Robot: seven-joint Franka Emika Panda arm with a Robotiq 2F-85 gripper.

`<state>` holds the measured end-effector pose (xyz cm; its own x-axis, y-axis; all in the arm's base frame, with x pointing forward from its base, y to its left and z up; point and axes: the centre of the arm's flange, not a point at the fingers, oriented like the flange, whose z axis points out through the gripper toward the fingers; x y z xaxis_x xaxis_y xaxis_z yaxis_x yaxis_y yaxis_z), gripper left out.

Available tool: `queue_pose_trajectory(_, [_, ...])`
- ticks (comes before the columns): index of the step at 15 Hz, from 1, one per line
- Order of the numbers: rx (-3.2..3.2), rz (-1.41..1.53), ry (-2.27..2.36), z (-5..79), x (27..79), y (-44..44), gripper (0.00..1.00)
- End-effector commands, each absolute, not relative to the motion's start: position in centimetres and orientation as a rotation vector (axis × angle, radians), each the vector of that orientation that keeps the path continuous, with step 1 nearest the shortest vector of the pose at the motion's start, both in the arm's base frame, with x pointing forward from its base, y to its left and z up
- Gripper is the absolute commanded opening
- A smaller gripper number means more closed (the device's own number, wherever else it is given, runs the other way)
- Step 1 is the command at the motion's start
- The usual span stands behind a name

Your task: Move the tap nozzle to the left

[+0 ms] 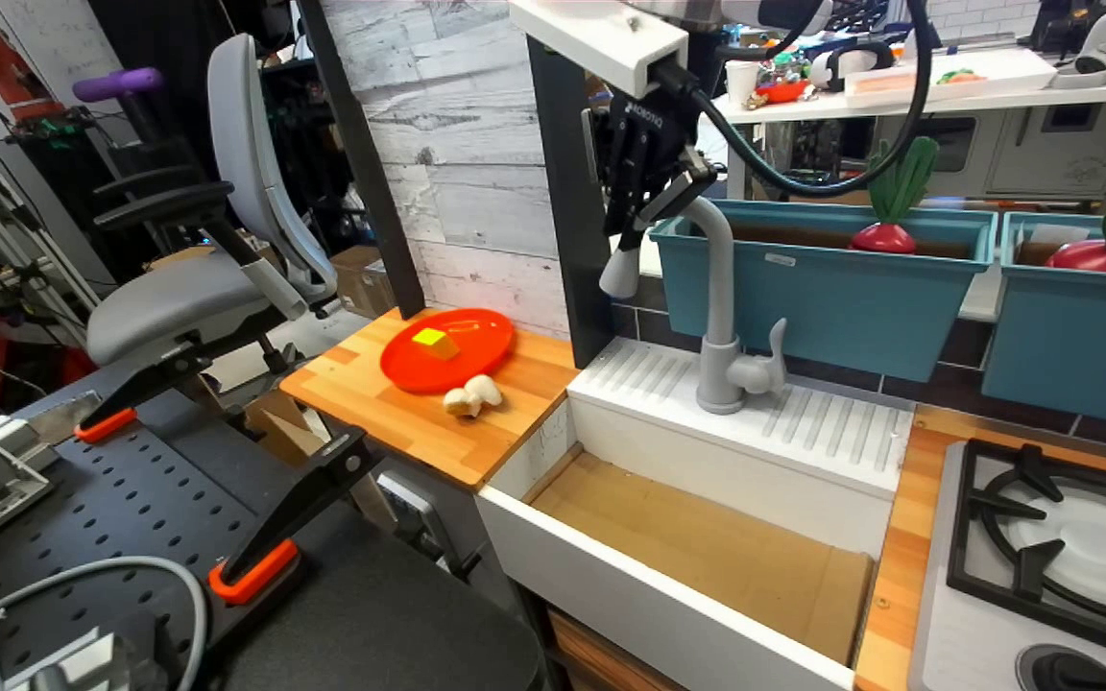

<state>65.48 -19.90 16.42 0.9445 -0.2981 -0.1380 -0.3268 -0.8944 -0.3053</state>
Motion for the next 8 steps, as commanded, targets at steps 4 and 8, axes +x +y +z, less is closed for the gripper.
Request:
queue_pose_trajectory(4, [-2.733,0.013,0.427,17.7,67.8,-17.9,0.48])
queue_pose_trajectory(8, [-2.762,0.05,0.382,17.8,66.2,-17.6,0.71])
